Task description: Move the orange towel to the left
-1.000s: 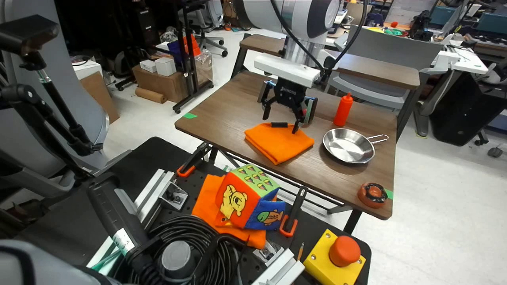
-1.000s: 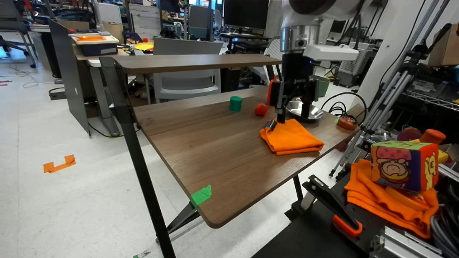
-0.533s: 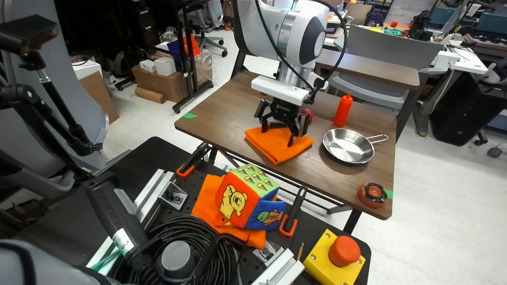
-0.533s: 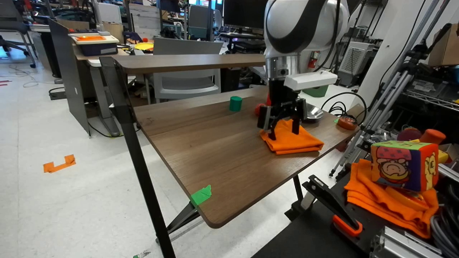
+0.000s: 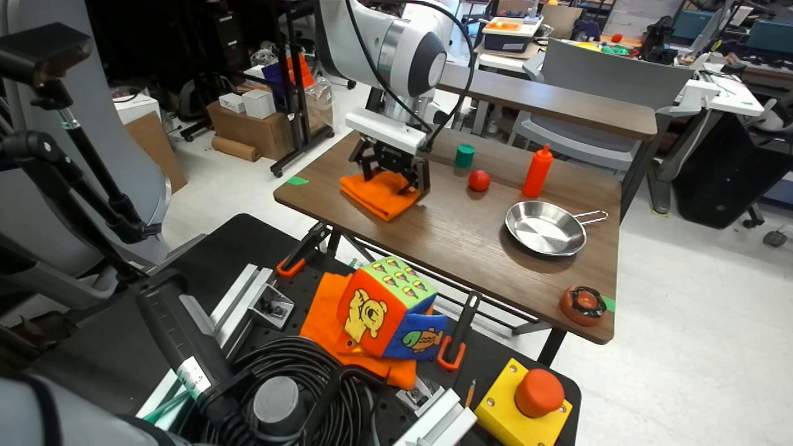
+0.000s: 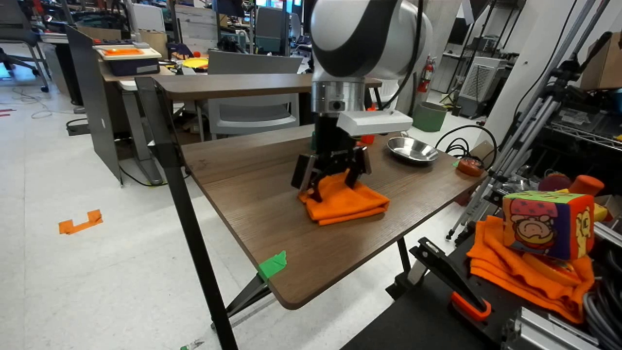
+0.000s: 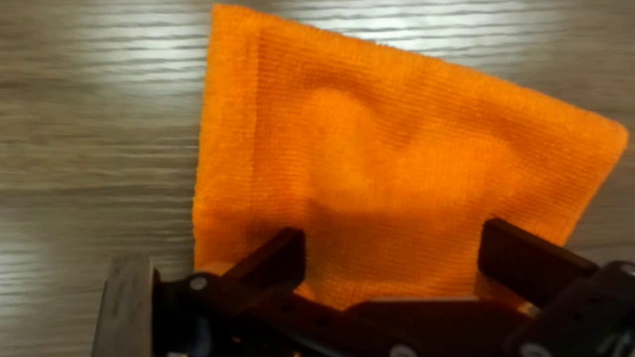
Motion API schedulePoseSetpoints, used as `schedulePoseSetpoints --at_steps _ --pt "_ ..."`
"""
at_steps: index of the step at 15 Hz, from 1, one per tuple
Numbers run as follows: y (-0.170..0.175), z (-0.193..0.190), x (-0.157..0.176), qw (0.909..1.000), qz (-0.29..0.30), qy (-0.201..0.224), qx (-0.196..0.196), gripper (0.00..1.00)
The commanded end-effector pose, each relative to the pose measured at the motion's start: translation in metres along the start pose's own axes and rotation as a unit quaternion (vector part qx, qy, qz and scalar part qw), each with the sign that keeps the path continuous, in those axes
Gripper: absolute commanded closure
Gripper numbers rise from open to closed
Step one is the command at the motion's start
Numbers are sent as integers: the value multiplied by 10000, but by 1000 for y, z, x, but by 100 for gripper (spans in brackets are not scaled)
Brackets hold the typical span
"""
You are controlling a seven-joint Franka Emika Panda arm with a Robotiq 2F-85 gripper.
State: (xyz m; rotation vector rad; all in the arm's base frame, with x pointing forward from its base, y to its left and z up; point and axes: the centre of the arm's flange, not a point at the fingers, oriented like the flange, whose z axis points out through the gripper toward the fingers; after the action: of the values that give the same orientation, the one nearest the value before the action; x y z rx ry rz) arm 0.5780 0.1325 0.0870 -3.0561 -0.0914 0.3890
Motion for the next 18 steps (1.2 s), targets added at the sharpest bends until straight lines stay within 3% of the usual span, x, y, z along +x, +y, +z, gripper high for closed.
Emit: schedulePoseSetpoints --at_steps 1,4,7,10,15,16,17,18 --pt "-52 1 -2 9970 -533 357 440 0" --pt "-75 -1 -7 9945 -795 485 479 0" --pt "-76 -9 -16 9945 -975 246 280 0" --pt "-68 -47 -36 9934 -1142 -88 -43 0" --pt "-60 -150 -77 9913 -1314 60 1 0" --pt "-52 -169 -88 9912 -1313 59 -166 0" --pt "-66 -131 -55 9924 -1227 69 -47 0" --pt "-65 -148 -61 9923 -1226 128 -77 0"
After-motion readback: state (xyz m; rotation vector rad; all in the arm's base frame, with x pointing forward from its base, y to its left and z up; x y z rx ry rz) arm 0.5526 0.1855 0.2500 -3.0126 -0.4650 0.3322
